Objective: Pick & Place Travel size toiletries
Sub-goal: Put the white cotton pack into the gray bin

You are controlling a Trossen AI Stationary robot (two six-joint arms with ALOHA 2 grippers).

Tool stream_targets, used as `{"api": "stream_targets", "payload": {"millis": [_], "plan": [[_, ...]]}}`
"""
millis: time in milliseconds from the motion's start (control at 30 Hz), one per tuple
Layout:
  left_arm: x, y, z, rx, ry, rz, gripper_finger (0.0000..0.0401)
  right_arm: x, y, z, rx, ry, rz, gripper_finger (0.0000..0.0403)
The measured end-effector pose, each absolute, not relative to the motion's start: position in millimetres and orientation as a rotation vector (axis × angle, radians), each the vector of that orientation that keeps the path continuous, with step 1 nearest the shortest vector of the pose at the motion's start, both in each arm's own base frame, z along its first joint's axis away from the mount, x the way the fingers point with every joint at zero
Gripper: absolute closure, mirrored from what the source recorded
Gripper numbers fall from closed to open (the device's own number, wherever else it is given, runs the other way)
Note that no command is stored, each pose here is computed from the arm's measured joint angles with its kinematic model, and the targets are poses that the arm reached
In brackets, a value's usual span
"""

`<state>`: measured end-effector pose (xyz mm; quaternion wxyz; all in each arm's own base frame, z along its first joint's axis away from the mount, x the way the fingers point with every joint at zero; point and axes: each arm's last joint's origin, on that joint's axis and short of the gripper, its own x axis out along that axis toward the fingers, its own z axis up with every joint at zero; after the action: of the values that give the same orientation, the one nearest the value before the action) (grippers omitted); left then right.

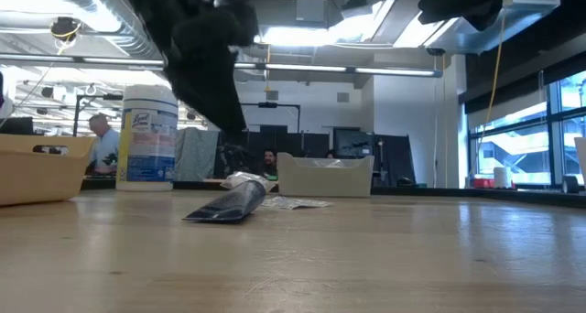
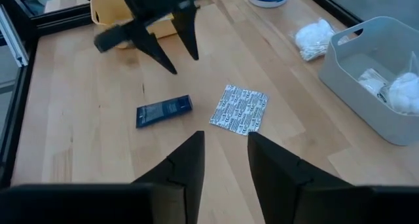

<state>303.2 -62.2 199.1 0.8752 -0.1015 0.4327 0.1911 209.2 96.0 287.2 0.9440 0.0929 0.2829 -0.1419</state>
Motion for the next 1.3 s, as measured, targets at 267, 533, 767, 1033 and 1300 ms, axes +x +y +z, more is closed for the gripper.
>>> {"api": "stream_targets", "payload": {"millis": [267,533,767,1033,1300], "plan": [[307,-52,191,-0.257,0.933,0.433,0.0189,209,96,287,0.174,0.58,-0.284,0.0278],[310,-23,195,-0.232,0.91,0.513,0.0191,209,96,287,0.175,0.58,-0.283,0.0296],[309,31,194,-0.2,0.969,0.539,0.0191,209,97,287,0.183,0.591,-0.263,0.0305],[294,99,194,-0.288,0.986,0.638,0.0191,209,97,287,0.183,0.592,-0.262,0.0302],[270,165,197,-0.497,0.879,0.745,0.0191,209,98,286,0.226,0.615,-0.224,0.0287]]}}
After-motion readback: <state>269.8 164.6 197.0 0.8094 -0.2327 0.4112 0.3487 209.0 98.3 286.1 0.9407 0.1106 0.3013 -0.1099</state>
